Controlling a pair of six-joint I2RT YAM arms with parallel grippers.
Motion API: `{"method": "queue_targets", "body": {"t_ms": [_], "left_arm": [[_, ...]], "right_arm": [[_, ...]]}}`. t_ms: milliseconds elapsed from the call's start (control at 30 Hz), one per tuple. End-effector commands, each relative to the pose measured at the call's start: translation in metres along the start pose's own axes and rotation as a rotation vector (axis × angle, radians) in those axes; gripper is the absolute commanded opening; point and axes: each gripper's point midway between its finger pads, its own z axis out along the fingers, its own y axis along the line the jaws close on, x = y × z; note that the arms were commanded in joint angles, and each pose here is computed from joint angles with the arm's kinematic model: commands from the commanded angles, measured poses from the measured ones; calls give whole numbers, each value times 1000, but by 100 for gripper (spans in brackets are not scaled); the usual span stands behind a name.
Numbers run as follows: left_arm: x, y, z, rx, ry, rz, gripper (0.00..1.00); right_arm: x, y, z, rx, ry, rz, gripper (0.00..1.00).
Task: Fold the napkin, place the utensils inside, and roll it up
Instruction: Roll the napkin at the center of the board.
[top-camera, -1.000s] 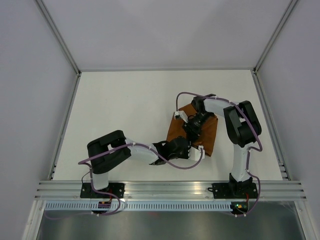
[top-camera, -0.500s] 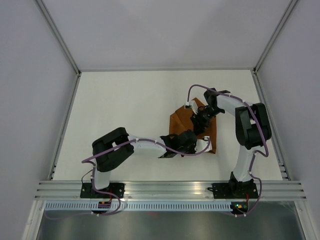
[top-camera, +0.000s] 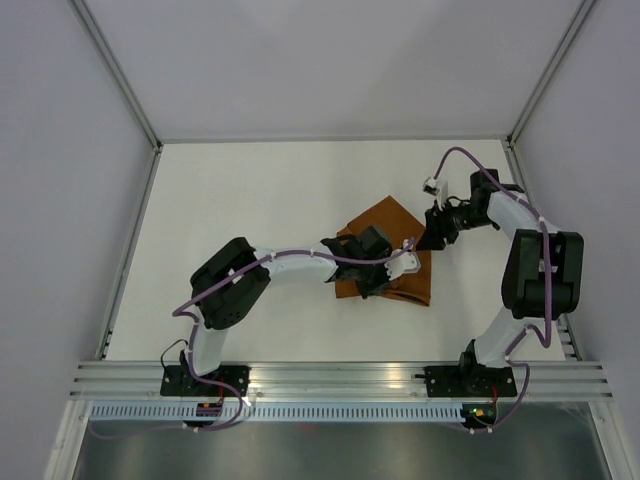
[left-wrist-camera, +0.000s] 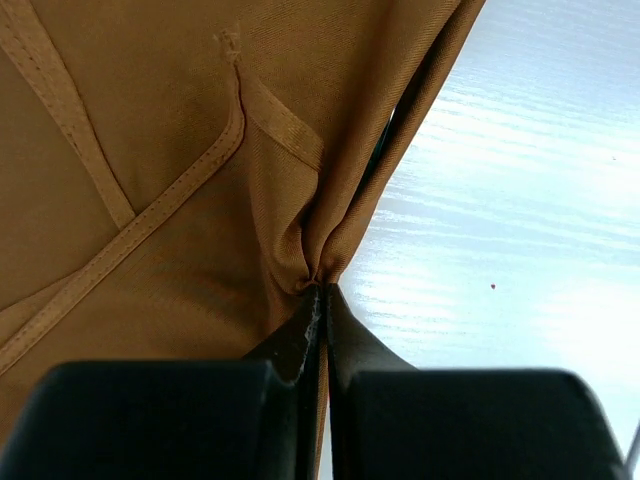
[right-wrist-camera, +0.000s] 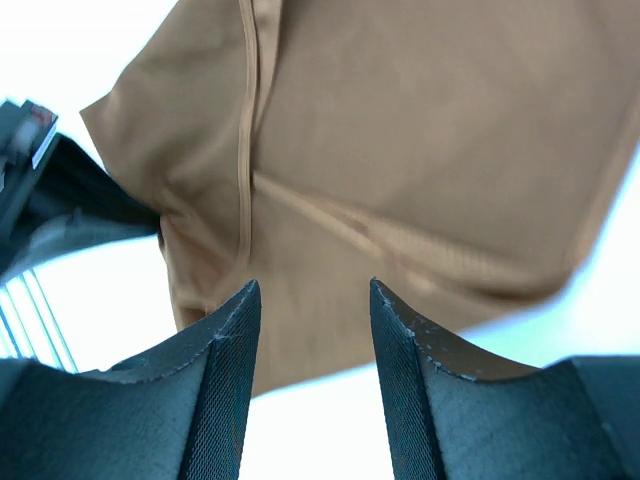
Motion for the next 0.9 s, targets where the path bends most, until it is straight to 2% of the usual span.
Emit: {"method": "queue_targets", "body": {"t_ms": [0,367,867], "left_arm": [[3,-17,-4,152,39,-117,2],[-5,1,-7,286,21,-263,2],[1,10,2,370,46,-371,2]], "right_arm": [[-8,18,-16,-32,-113,-126,54],[30,57,-15,14,-123,-427,59],[31,84,37,113,-96,-723,70]]}}
